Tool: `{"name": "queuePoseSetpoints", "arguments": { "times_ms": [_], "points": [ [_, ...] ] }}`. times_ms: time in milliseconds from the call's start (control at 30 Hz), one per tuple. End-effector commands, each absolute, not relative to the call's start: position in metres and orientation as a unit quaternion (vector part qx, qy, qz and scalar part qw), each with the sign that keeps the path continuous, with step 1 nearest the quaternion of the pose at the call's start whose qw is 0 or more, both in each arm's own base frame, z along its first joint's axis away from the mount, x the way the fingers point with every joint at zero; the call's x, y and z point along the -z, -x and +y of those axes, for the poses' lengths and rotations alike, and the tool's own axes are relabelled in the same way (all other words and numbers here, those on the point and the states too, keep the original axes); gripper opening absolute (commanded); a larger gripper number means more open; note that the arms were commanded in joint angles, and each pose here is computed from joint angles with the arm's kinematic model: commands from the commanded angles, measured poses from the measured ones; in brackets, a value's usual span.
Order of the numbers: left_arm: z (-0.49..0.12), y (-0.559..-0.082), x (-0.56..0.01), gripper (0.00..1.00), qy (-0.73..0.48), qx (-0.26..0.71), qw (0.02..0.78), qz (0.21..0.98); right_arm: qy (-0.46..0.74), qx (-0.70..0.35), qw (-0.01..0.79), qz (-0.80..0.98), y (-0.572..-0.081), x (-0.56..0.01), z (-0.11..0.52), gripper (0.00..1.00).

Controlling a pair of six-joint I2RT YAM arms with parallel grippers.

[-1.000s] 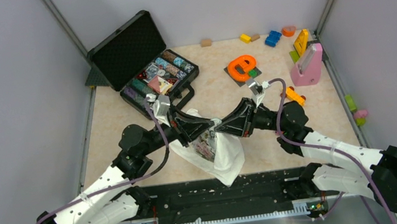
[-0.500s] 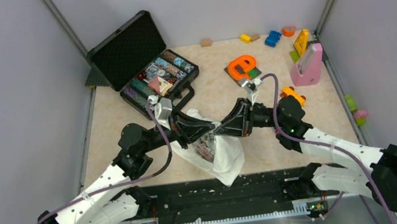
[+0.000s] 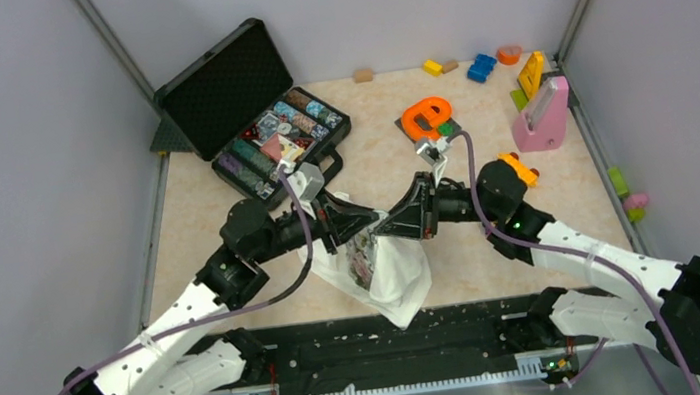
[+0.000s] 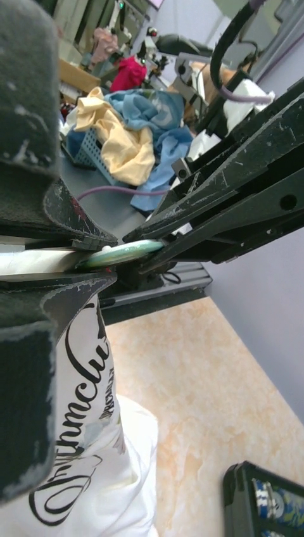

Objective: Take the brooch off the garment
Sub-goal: Remove the brooch from the clothes.

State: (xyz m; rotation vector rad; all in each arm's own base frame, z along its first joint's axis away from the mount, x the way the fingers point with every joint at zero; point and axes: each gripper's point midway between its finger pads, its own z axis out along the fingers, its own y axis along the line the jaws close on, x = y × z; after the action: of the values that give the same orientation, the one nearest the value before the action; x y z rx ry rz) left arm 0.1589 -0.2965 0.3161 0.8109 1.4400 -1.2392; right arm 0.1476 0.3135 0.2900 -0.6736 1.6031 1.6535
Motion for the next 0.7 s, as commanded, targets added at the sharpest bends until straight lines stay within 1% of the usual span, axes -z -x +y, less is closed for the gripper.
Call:
{"name": "queuePoseSetpoints", "arguments": {
  "times_ms": [0, 133, 167, 200, 267, 300, 433, 533, 600, 633, 667],
  "points": [
    [-0.299, -0.166, -0.283, 0.0, -0.304, 0.485, 0.472, 0.67, 0.283, -0.62, 0.453, 0.574, -0.157, -0.333, 0.31, 0.0],
    [-0.293, -0.162, -0.287, 0.0, -0.281, 0.505, 0.474, 0.664, 0.293, -0.611, 0.478, 0.559, -0.151, -0.339, 0.302, 0.0],
    [-0.293, -0.158, -0.287, 0.0, -0.284, 0.513, 0.468, 0.661, 0.306, -0.614, 0.473, 0.554, -0.146, -0.34, 0.301, 0.0],
    [-0.294, -0.153, -0.287, 0.02, -0.289, 0.522, 0.456, 0.66, 0.315, -0.614, 0.467, 0.553, -0.143, -0.341, 0.302, 0.0],
    [-0.297, -0.141, -0.287, 0.11, -0.305, 0.544, 0.429, 0.654, 0.337, -0.608, 0.445, 0.564, -0.139, -0.336, 0.304, 0.0],
    [-0.299, -0.136, -0.289, 0.12, -0.312, 0.554, 0.415, 0.651, 0.349, -0.606, 0.435, 0.567, -0.137, -0.334, 0.305, 0.0],
    [-0.302, -0.122, -0.291, 0.12, -0.33, 0.579, 0.384, 0.639, 0.38, -0.607, 0.399, 0.573, -0.129, -0.328, 0.308, 0.0],
    [-0.302, -0.113, -0.29, 0.13, -0.346, 0.589, 0.364, 0.634, 0.384, -0.602, 0.397, 0.576, -0.129, -0.328, 0.308, 0.0],
    [-0.302, -0.111, -0.286, 0.16, -0.353, 0.585, 0.353, 0.639, 0.391, -0.602, 0.395, 0.573, -0.128, -0.329, 0.308, 0.0],
    [-0.302, -0.109, -0.285, 0.14, -0.356, 0.584, 0.35, 0.64, 0.394, -0.601, 0.393, 0.574, -0.127, -0.329, 0.308, 0.0],
    [-0.301, -0.11, -0.284, 0.08, -0.357, 0.581, 0.348, 0.644, 0.398, -0.598, 0.394, 0.573, -0.127, -0.33, 0.308, 0.0]
  ]
}}
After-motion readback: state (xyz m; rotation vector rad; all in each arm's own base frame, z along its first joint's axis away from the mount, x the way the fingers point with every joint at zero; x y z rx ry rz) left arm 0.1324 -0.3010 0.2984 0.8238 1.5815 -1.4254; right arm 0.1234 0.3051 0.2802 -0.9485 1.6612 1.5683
